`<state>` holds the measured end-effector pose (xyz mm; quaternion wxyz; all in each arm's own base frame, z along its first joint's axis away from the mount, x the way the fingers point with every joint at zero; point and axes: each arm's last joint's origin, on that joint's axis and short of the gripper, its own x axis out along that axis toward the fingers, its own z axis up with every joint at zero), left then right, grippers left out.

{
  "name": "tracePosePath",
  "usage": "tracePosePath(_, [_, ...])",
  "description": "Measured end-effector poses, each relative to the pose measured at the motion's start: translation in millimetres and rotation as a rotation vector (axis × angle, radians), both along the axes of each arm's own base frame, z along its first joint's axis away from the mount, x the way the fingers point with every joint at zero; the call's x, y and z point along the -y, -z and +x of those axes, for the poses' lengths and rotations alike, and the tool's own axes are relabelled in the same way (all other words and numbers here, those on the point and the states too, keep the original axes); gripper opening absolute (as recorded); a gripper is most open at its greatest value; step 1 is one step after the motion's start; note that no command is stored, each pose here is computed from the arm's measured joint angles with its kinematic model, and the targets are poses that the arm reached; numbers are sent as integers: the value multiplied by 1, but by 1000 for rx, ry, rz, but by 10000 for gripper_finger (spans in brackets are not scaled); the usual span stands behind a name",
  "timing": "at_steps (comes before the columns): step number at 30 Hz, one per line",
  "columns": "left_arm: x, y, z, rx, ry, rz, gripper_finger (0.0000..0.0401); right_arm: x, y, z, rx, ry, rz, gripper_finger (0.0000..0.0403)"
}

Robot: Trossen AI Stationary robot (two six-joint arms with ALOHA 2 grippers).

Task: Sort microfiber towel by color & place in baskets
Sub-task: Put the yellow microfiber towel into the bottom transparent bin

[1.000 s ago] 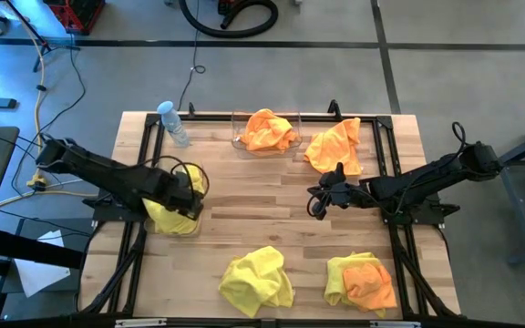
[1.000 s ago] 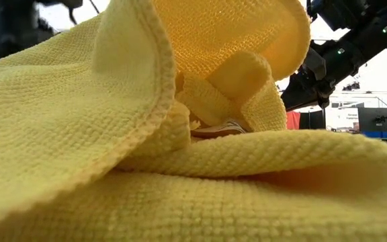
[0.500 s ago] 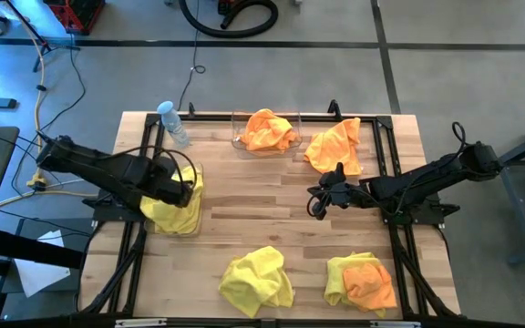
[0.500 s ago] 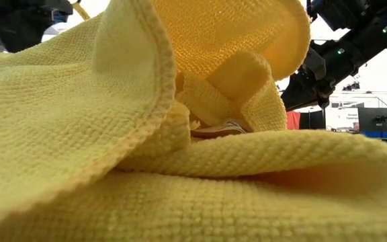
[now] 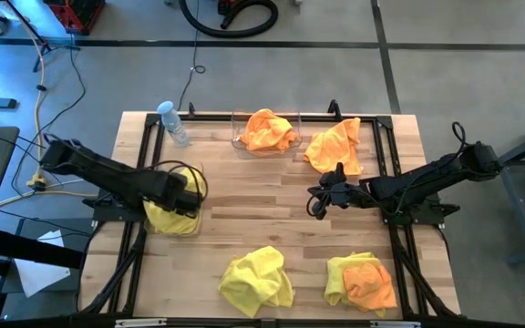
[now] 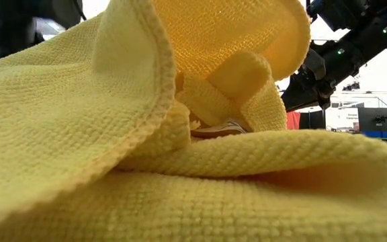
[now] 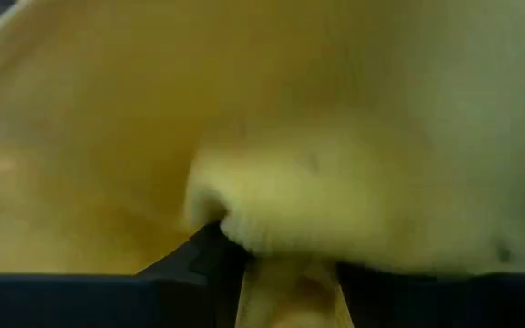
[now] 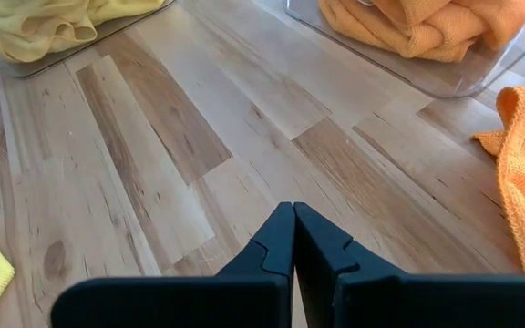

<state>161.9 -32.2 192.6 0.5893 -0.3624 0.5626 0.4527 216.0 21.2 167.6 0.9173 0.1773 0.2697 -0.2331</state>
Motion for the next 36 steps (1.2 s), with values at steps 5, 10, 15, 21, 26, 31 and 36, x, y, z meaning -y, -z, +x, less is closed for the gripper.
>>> tracePosePath(5, [-12,33,-7,-32,-29,-18,142,0,0,0,0,0,-1,0])
tracePosePath(10, [-20,37,-8,-14,-40,-25,142,0,0,0,-1,-1,-3,0])
tracePosePath(15, [-20,26,0,16,-26,-24,142,0,0,0,-3,-4,-6,0])
tracePosePath(21, [-17,-8,12,37,6,-11,142,0,0,0,-1,-2,-3,0])
tracePosePath(26, [-14,-42,15,26,23,41,142,0,0,0,-1,-2,-3,0])
tracePosePath(31, [-11,-73,12,-4,35,68,142,0,0,0,-1,-2,-3,0])
tracePosePath(36, [-5,-96,4,-50,74,50,142,0,0,0,-2,-2,-3,0])
